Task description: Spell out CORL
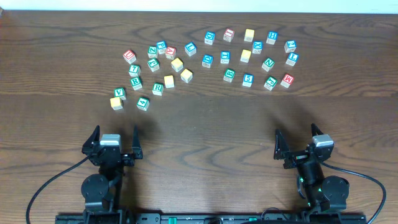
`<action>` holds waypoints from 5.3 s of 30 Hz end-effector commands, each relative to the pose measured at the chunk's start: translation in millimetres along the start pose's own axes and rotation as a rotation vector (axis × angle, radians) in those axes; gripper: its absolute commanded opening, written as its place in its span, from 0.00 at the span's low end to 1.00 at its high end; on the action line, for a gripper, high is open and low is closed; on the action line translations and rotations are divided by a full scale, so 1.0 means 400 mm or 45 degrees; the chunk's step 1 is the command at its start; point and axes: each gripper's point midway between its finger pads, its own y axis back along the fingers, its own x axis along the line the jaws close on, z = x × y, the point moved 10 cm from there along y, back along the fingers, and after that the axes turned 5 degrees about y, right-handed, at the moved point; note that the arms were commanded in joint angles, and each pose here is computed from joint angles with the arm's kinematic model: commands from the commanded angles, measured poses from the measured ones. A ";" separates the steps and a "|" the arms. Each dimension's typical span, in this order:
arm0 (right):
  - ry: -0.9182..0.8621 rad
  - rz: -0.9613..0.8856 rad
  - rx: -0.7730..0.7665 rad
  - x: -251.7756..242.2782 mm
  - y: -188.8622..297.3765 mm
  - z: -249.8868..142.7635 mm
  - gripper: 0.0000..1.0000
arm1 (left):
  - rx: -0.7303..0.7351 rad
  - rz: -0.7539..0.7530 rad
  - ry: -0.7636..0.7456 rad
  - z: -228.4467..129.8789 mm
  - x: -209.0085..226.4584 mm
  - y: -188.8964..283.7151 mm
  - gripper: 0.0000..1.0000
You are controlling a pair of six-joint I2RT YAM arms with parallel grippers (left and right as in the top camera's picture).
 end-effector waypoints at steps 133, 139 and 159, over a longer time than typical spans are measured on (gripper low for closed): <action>0.012 0.002 -0.002 -0.001 0.001 -0.001 0.99 | 1.549 0.102 0.236 -0.024 -0.276 -0.780 0.63; 0.012 0.002 -0.002 -0.001 0.001 -0.001 0.99 | 1.548 0.101 0.237 -0.040 -0.279 -0.778 0.62; 0.012 0.002 -0.002 -0.001 0.001 -0.001 0.99 | 1.565 0.114 0.248 -0.075 -0.284 -0.765 0.50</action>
